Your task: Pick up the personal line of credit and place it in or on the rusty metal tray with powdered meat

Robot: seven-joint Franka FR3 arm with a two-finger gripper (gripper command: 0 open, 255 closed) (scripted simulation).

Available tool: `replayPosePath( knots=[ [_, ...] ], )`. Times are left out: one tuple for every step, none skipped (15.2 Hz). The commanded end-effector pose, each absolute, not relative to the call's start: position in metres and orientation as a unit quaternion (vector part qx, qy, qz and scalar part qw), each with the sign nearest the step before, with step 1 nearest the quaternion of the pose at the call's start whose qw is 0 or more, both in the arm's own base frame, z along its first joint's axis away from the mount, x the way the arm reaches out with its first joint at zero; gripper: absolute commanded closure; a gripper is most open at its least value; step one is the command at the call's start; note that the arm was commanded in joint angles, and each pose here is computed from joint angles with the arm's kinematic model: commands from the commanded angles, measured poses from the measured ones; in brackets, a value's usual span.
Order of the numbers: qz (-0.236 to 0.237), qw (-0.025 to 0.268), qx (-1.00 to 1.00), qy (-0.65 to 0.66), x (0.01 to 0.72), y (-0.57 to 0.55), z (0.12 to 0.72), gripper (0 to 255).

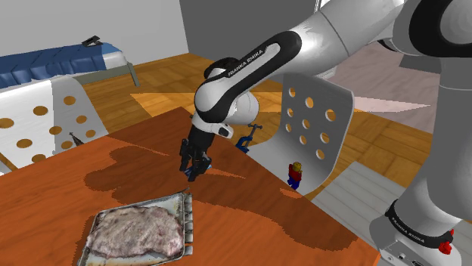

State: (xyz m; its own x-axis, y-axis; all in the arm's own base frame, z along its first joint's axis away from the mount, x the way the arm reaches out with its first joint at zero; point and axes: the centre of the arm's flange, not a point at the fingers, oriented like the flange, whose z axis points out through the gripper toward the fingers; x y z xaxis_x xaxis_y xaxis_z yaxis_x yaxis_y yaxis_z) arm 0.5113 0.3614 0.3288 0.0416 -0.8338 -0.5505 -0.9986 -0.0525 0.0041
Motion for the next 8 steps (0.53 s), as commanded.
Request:
replayPosePath(
  knots=[
    [0.21, 0.196, -0.694, 0.66, 0.511, 0.361, 0.339, 255],
    [0.21, 0.196, -0.694, 0.66, 0.511, 0.361, 0.345, 255],
    [0.21, 0.196, -0.694, 0.66, 0.511, 0.361, 0.35, 255],
    [0.21, 0.196, -0.694, 0.66, 0.511, 0.361, 0.355, 255],
    [0.21, 0.196, -0.694, 0.66, 0.511, 0.361, 0.36, 255],
    [0.21, 0.196, -0.694, 0.66, 0.511, 0.361, 0.366, 255],
    [0.21, 0.196, -0.694, 0.66, 0.511, 0.361, 0.371, 255],
    [0.21, 0.196, -0.694, 0.66, 0.511, 0.361, 0.376, 255]
  ],
)
